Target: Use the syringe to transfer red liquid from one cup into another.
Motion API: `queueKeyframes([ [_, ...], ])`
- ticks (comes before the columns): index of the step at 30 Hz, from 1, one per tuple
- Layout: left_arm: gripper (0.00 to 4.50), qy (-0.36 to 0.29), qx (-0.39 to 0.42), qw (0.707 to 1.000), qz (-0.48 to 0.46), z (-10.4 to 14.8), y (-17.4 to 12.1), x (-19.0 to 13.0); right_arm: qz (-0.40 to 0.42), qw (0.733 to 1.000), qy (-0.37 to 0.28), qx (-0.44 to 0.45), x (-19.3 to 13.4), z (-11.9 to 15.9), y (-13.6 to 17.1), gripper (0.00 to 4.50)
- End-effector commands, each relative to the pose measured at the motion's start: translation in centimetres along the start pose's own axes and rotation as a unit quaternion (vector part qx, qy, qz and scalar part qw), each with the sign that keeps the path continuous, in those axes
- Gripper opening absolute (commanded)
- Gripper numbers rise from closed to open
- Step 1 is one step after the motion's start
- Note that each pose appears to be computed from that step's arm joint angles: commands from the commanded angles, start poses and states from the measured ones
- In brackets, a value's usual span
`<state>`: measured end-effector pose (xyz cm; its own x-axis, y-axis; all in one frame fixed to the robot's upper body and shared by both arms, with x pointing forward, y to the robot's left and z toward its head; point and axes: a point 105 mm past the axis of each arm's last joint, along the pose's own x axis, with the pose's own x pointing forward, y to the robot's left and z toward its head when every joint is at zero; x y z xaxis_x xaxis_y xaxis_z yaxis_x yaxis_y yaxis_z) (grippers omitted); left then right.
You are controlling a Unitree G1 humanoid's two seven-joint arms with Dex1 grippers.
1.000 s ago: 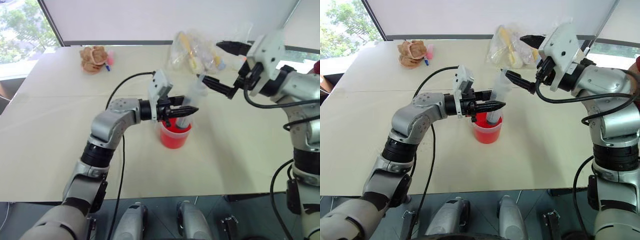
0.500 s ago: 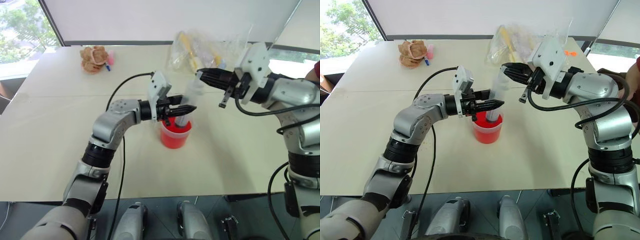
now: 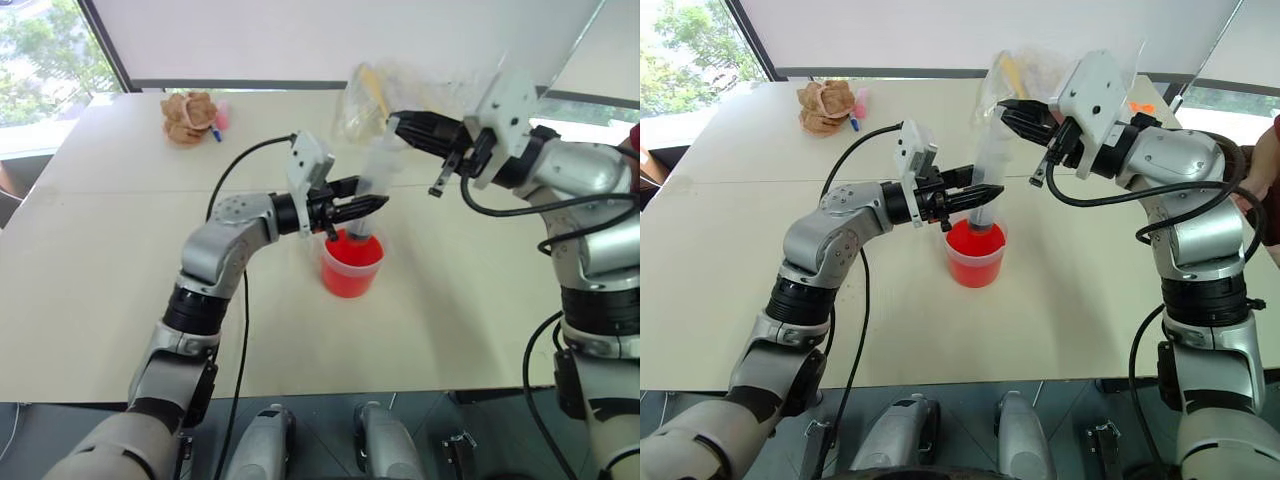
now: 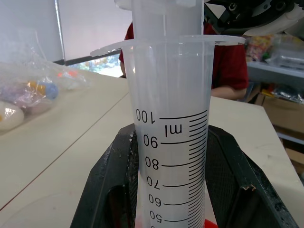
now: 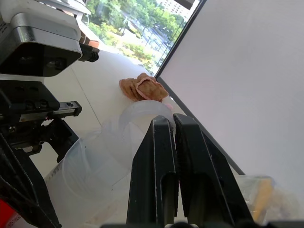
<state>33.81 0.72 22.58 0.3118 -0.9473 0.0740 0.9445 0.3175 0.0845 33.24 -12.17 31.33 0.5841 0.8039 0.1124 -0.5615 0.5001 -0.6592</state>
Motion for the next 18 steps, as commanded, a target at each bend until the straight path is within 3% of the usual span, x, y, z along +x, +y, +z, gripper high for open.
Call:
queueKeyframes([
  [1, 1.35, 0.027, -0.009, 0.999, -0.029, -1.6, -1.3, 0.3, -0.095, 0.993, -0.043, -0.057, -1.5, 3.6, -4.0, 0.02],
  [14, 1.35, 0.014, -0.012, 0.999, -0.026, -0.8, -1.0, 0.7, -0.084, 0.994, -0.051, -0.051, -1.8, 3.9, -3.7, 0.02],
  [18, 1.35, -0.004, -0.015, 1.000, -0.021, 0.3, -0.7, 0.7, -0.081, 0.995, -0.045, -0.042, -2.0, 3.3, -3.4, 1.26],
])
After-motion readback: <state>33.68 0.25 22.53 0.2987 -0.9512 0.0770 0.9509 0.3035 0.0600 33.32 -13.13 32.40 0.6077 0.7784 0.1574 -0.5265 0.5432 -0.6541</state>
